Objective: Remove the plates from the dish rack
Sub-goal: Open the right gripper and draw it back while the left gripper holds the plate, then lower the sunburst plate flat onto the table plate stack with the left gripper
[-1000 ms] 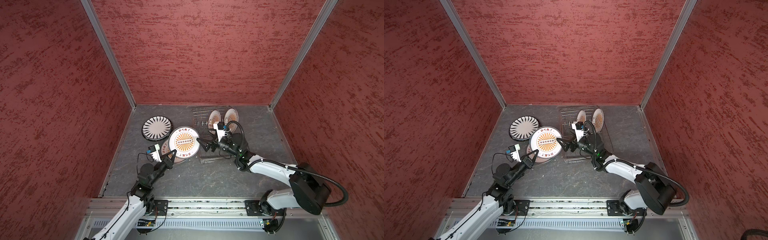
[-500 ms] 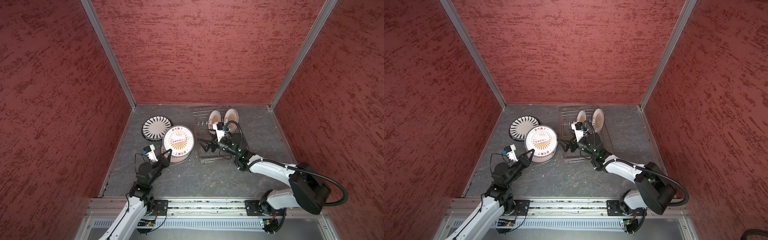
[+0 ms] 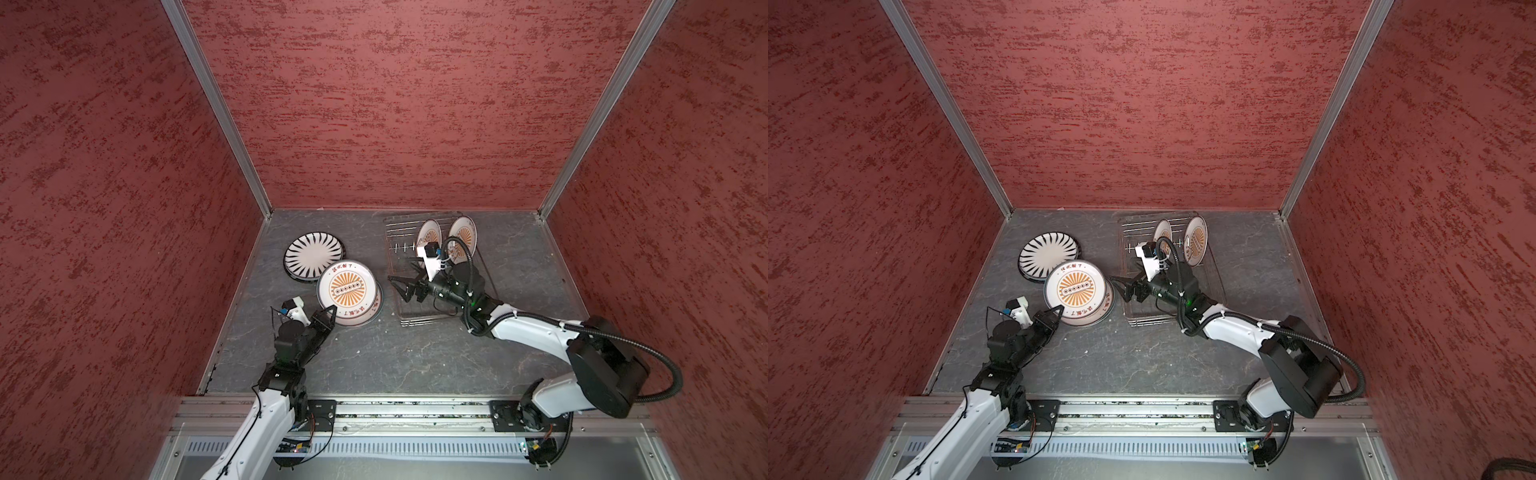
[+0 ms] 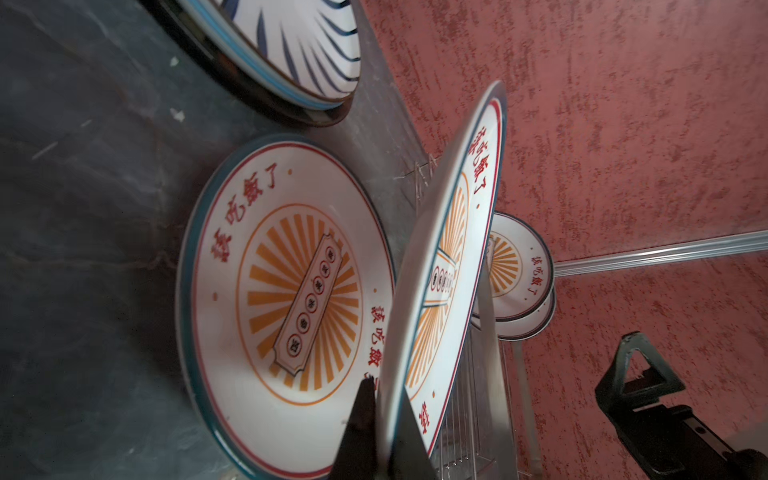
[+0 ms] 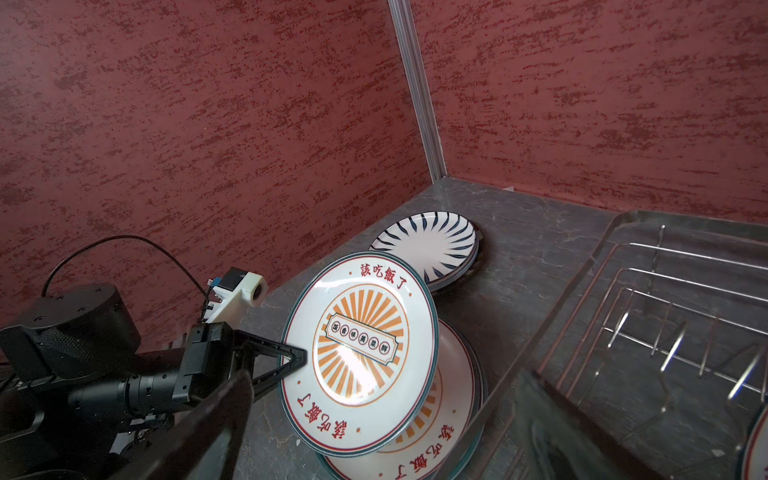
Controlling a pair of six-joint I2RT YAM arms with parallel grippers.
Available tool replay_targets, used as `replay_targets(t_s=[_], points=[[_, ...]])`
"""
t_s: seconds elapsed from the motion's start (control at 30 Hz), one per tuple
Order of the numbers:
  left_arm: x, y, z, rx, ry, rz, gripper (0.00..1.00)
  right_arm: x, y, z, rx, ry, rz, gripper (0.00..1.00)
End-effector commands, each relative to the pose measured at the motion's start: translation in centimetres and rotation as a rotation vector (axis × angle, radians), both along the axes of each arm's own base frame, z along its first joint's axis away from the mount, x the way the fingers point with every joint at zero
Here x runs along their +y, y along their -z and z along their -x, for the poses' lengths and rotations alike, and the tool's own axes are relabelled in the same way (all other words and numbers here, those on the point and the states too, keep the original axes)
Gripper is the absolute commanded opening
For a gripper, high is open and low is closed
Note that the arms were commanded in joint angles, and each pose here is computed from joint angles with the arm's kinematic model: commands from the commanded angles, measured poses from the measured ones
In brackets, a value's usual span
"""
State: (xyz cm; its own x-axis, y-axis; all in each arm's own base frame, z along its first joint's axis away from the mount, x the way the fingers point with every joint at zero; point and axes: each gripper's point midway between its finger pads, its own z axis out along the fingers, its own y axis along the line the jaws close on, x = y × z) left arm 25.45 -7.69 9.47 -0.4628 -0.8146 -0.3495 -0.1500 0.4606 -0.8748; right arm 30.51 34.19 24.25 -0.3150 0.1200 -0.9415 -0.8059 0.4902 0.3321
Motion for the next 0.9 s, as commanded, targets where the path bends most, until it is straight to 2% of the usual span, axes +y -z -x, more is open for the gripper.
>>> replay_targets(t_s=[0.0,0.27,0.67,0.8,0.87], points=[[-0.4,-2.1,-0.9,-0.026,0.009,0.046,0.0,0.8,-0.5,-0.4,-0.03,0.012,0.025,0.99],[-0.7,-0.4,-1.7,0.08,0.012,0.048,0.0,2.4,0.6,-0.5,-0.034,0.01,0.096,0.99],[-1.0,1.3,-2.6,0.177,0.007,0.048,0.0,2.6,1.1,-0.7,-0.038,0.037,0.122,0.99],[-0.8,1.8,-2.5,0.207,-0.011,0.052,0.06,2.5,1.3,-0.9,-0.042,0.049,0.13,0.99],[-0.6,1.9,-2.5,0.214,-0.021,0.053,0.13,2.5,1.2,-1.0,-0.043,0.05,0.13,0.99]])
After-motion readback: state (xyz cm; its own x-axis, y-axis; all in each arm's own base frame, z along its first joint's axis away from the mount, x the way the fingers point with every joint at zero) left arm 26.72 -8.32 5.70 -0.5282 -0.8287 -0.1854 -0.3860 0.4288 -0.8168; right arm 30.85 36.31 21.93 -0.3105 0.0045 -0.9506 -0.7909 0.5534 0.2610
